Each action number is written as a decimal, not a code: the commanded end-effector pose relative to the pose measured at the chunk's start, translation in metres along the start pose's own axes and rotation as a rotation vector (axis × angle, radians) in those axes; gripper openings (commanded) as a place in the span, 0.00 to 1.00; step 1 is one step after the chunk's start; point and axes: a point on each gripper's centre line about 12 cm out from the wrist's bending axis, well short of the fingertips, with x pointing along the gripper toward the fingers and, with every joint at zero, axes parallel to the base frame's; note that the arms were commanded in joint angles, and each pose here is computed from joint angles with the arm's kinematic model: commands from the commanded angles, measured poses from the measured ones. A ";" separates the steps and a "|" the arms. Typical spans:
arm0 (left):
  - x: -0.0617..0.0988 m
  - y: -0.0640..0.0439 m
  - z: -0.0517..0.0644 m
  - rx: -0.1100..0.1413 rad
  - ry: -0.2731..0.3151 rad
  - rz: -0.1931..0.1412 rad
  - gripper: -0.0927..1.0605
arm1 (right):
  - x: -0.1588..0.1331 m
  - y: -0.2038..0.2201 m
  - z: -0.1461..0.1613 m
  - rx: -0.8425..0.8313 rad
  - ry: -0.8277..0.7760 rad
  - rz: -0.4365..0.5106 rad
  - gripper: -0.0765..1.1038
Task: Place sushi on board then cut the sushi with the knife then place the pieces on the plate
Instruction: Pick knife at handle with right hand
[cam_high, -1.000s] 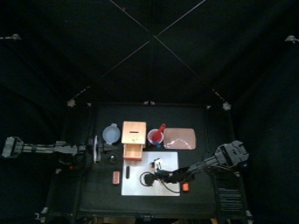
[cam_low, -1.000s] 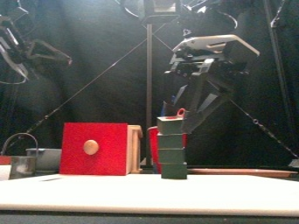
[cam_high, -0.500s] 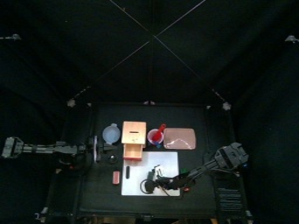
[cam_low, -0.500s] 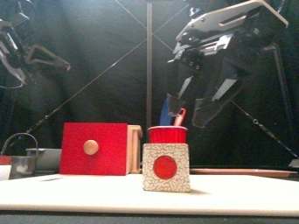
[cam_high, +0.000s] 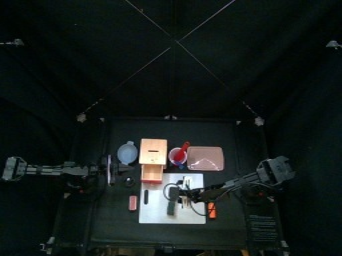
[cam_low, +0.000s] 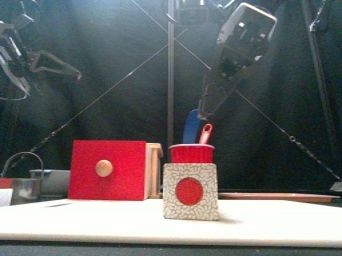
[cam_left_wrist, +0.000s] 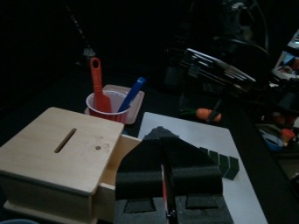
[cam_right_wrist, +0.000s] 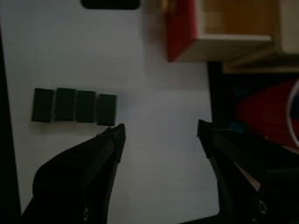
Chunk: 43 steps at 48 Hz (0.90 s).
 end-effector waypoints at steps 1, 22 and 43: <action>0.005 -0.002 0.015 0.014 -0.043 -0.007 0.13 | -0.024 -0.034 0.007 0.106 -0.068 -0.022 0.88; 0.005 0.003 0.015 0.014 -0.045 0.021 0.13 | -0.047 -0.149 -0.002 0.220 -0.044 -0.225 0.88; 0.003 0.011 0.011 0.017 -0.035 0.058 0.13 | -0.023 -0.209 0.006 0.329 0.000 -0.101 0.88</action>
